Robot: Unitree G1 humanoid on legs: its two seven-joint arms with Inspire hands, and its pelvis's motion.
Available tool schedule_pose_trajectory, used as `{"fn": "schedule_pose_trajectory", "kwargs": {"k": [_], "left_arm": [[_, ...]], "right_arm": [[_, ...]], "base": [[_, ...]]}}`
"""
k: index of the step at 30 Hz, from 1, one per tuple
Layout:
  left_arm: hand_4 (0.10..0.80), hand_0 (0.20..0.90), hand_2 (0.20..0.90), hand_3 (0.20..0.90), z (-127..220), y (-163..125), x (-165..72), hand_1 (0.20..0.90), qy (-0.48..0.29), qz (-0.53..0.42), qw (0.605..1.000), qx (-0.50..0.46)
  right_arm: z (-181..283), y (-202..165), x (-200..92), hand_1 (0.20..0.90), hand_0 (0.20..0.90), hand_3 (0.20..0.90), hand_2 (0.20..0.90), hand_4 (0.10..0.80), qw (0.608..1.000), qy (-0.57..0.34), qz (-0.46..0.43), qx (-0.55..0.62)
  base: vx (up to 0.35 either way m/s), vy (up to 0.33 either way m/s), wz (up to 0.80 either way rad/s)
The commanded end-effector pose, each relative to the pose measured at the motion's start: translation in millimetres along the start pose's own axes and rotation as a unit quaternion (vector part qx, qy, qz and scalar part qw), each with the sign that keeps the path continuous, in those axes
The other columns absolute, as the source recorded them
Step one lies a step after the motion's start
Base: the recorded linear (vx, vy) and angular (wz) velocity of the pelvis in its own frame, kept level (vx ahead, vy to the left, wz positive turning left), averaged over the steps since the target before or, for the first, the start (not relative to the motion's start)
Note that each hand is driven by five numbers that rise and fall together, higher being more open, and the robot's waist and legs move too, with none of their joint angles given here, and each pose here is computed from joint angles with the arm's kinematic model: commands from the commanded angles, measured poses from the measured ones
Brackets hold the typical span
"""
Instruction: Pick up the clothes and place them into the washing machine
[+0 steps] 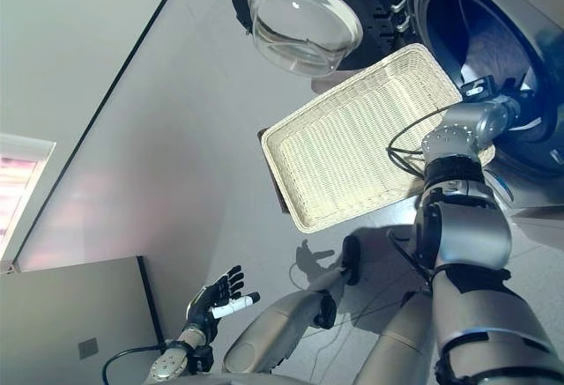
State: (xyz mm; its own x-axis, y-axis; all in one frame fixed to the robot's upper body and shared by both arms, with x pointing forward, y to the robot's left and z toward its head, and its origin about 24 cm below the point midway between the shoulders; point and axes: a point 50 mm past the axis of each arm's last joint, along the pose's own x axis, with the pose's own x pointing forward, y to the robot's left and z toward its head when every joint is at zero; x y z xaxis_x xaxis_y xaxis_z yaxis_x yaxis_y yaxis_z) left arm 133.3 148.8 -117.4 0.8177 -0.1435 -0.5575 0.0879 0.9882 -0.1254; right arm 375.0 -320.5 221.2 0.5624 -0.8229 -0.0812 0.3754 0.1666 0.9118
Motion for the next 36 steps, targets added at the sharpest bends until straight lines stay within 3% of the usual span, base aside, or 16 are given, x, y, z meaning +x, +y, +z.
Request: {"fn": "schedule_pose_trajectory", "kwargs": {"k": [1,10,16,26,31,34,35,36], "left_arm": [[0.8,0.9,0.9,0.9,4,23,-2,0.9,-0.013,0.039,0.999,0.015],[0.8,0.9,0.9,0.9,-4,25,-5,0.9,0.006,0.047,0.999,0.028],[0.8,0.9,0.9,0.9,-1,29,-3,0.9,0.002,0.054,0.998,0.036],[0.8,0.9,0.9,0.9,-16,36,-8,0.9,0.039,0.08,0.996,0.019],[0.8,0.9,0.9,0.9,-31,40,-13,0.9,0.079,0.096,0.992,0.018],[0.8,0.9,0.9,0.9,-43,46,-19,0.9,0.115,0.117,0.986,0.032],[0.8,0.9,0.9,0.9,-44,46,-19,0.9,0.116,0.117,0.986,0.033],[0.8,0.9,0.9,0.9,-47,47,-20,0.9,0.126,0.125,0.983,0.035]], "right_arm": [[33,31,1,0.9,0.9,0.9,0.9,0.8,0.991,-0.078,0.104,-0.011],[4,5,-3,0.9,0.9,0.9,0.9,0.8,0.995,-0.038,0.087,-0.041],[-12,-20,2,0.9,0.9,0.9,0.9,0.8,0.985,-0.001,0.072,-0.158],[-73,-99,-26,0.9,0.9,0.9,0.9,0.8,0.915,0.125,0.121,-0.365],[-76,-140,-32,0.9,0.9,0.9,0.9,0.8,0.895,0.159,0.104,-0.403],[-72,-192,-42,0.9,0.9,0.9,0.9,0.8,0.865,0.191,0.077,-0.457],[-72,-193,-42,0.9,0.9,0.9,0.9,0.8,0.865,0.191,0.077,-0.457],[-68,-209,-44,0.9,0.9,0.9,0.9,0.8,0.84,0.194,0.073,-0.501]], "base": [[0.0,0.0,0.0],[0.0,0.01,0.02],[0.0,0.0,0.0],[0.015,-0.03,-0.05],[0.063,-0.074,0.03],[0.092,-0.115,-0.03],[0.041,-0.082,-0.06],[0.061,-0.077,-0.11]]}}
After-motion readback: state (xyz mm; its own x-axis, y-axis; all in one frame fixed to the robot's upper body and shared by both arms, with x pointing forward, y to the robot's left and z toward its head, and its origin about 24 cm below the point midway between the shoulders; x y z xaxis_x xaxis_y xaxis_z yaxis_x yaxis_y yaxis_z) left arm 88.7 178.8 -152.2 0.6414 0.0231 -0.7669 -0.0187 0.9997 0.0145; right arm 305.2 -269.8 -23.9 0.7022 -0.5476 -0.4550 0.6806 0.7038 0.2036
